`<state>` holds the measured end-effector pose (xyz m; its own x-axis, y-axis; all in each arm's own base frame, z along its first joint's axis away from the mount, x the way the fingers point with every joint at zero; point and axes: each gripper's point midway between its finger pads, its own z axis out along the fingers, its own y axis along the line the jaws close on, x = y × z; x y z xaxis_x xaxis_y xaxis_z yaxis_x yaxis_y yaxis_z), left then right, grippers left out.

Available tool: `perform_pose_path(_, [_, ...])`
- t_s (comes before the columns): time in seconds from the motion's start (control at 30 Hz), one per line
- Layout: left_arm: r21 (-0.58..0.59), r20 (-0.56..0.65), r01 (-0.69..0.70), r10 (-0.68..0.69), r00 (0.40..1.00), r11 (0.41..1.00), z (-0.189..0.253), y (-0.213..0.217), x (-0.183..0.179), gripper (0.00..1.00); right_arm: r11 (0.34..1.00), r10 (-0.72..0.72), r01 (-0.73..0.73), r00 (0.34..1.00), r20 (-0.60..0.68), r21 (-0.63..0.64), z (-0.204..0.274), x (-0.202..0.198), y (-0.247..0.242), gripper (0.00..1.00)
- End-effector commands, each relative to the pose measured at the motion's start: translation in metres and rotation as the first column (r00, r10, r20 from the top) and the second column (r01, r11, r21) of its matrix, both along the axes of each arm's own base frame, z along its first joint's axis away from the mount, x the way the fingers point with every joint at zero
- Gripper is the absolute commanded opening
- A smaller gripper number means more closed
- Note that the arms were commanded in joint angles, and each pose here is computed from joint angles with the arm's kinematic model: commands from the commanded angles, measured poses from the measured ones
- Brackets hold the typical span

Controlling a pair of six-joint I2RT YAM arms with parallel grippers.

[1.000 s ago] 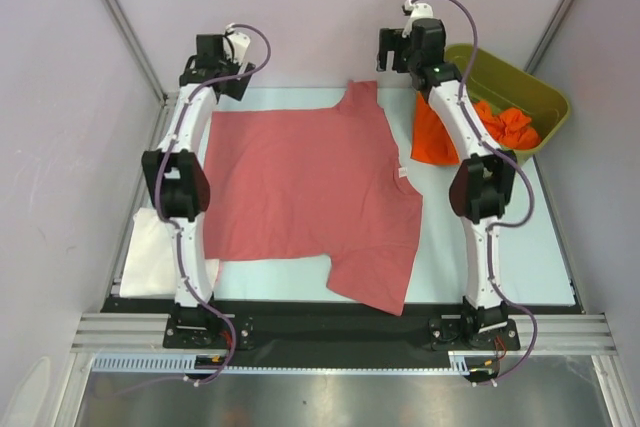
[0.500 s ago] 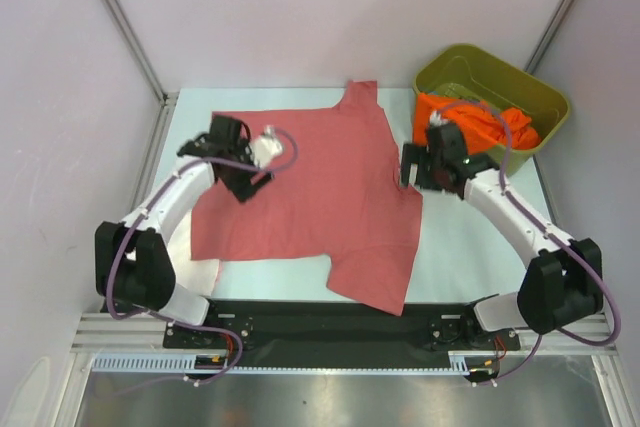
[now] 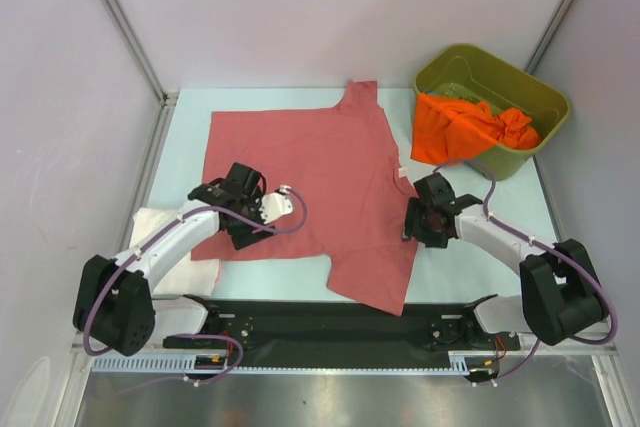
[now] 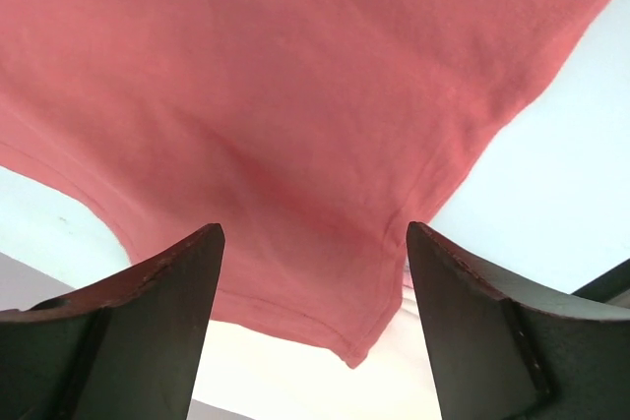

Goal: Fold and stack the t-shirts
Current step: Flatten the tshirt out

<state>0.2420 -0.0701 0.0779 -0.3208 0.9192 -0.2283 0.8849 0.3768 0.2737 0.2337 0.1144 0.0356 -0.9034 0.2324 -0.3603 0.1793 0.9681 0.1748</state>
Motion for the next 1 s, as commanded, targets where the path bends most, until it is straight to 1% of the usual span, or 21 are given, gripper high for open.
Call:
perform_pose_path(0.0, [-0.004, 0.013, -0.023, 0.023, 1.0, 1.0, -0.002, 0.004, -0.006, 0.81, 0.998, -0.027, 0.026, 1.0, 0.013, 0.053, -0.009, 0.005, 0.011, 0.63])
perform_pose_path(0.07, [-0.006, 0.007, -0.017, 0.017, 1.0, 1.0, -0.003, 0.005, -0.01, 0.81, 0.999, -0.03, 0.03, 1.0, -0.002, 0.045, -0.016, 0.004, 0.011, 0.6])
perform_pose_path(0.13, [-0.005, -0.003, -0.007, 0.007, 1.0, 1.0, -0.005, 0.006, -0.015, 0.81, 0.999, -0.041, 0.041, 0.999, -0.01, 0.032, -0.021, 0.002, 0.008, 0.51])
perform_pose_path(0.17, [-0.003, -0.002, -0.001, 0.001, 1.0, 1.0, -0.005, 0.007, -0.016, 0.81, 0.998, -0.061, 0.061, 0.998, -0.002, 0.024, -0.021, 0.003, 0.004, 0.38])
perform_pose_path(0.23, [0.0, -0.005, 0.005, -0.005, 1.0, 1.0, -0.008, 0.008, -0.018, 0.82, 0.996, -0.088, 0.088, 0.996, 0.004, 0.027, -0.023, 0.003, -0.002, 0.22])
perform_pose_path(0.27, [-0.003, -0.002, 0.007, -0.007, 1.0, 1.0, -0.009, 0.007, -0.018, 0.81, 0.992, -0.122, 0.122, 0.992, 0.01, 0.032, -0.023, 0.006, -0.01, 0.05])
perform_pose_path(0.3, [-0.007, -0.001, 0.006, -0.006, 1.0, 1.0, -0.009, 0.006, -0.018, 0.81, 0.988, -0.148, 0.147, 0.989, 0.024, 0.041, -0.019, 0.008, -0.016, 0.0])
perform_pose_path(0.37, [-0.026, -0.001, 0.012, -0.012, 1.0, 1.0, -0.009, 0.002, -0.016, 0.81, 0.979, -0.2, 0.199, 0.979, 0.028, 0.044, -0.019, 0.006, -0.031, 0.0])
perform_pose_path(0.4, [-0.026, -0.002, 0.013, -0.013, 1.0, 1.0, -0.008, 0.001, -0.015, 0.82, 0.963, -0.267, 0.265, 0.963, 0.029, 0.048, -0.018, 0.007, -0.049, 0.0])
perform_pose_path(0.43, [-0.054, -0.003, 0.02, -0.021, 1.0, 0.998, -0.006, -0.005, -0.013, 0.81, 0.954, -0.295, 0.291, 0.953, 0.064, 0.066, -0.01, 0.009, -0.056, 0.0])
perform_pose_path(0.47, [-0.066, -0.01, 0.027, -0.028, 1.0, 0.997, -0.005, -0.008, -0.013, 0.82, 0.944, -0.329, 0.326, 0.943, 0.053, 0.058, -0.013, 0.002, -0.067, 0.0])
perform_pose_path(0.5, [-0.069, -0.013, 0.03, -0.031, 0.999, 0.997, -0.005, -0.009, -0.012, 0.82, 0.92, -0.391, 0.388, 0.918, 0.06, 0.061, -0.012, 0.001, -0.082, 0.0])
perform_pose_path(0.57, [-0.073, -0.017, 0.044, -0.046, 0.999, 0.996, -0.005, -0.013, -0.01, 0.82, 0.889, -0.456, 0.451, 0.887, 0.07, 0.08, -0.009, -0.009, -0.097, 0.0])
perform_pose_path(0.6, [-0.081, -0.037, 0.053, -0.056, 0.998, 0.995, -0.009, -0.016, -0.013, 0.82, 0.847, -0.531, 0.524, 0.844, 0.074, 0.092, -0.008, -0.01, -0.113, 0.0])
perform_pose_path(0.67, [-0.091, -0.067, 0.069, -0.075, 0.995, 0.994, -0.016, -0.021, -0.018, 0.82, 0.824, -0.566, 0.552, 0.815, 0.126, 0.129, 0.001, -0.007, -0.12, 0.0])
perform_pose_path(0.73, [-0.105, -0.089, 0.073, -0.083, 0.993, 0.992, -0.022, -0.023, -0.023, 0.84, 0.806, -0.592, 0.578, 0.794, 0.141, 0.129, 0.005, -0.008, -0.129, 0.0])
perform_pose_path(0.8, [-0.106, -0.108, 0.071, -0.082, 0.991, 0.992, -0.027, -0.024, -0.027, 0.84, 0.803, -0.596, 0.583, 0.791, 0.137, 0.124, 0.007, -0.009, -0.13, 0.38])
perform_pose_path(0.87, [-0.096, -0.145, 0.076, -0.089, 0.985, 0.992, -0.034, -0.02, -0.038, 0.84, 0.79, -0.612, 0.603, 0.785, 0.098, 0.107, 0.007, -0.017, -0.13, 0.69])
perform_pose_path(0.9, [-0.088, -0.157, 0.082, -0.095, 0.983, 0.993, -0.037, -0.018, -0.043, 0.84, 0.779, -0.627, 0.619, 0.774, 0.092, 0.101, 0.01, -0.018, -0.131, 0.74])
perform_pose_path(0.93, [-0.06, -0.171, 0.081, -0.09, 0.981, 0.995, -0.043, -0.011, -0.049, 0.84, 0.767, -0.641, 0.634, 0.761, 0.099, 0.101, 0.019, -0.016, -0.134, 0.77])
perform_pose_path(0.97, [-0.046, -0.165, 0.087, -0.093, 0.982, 0.995, -0.046, -0.007, -0.051, 0.84, 0.754, -0.657, 0.653, 0.75, 0.075, 0.07, 0.019, -0.025, -0.136, 0.79])
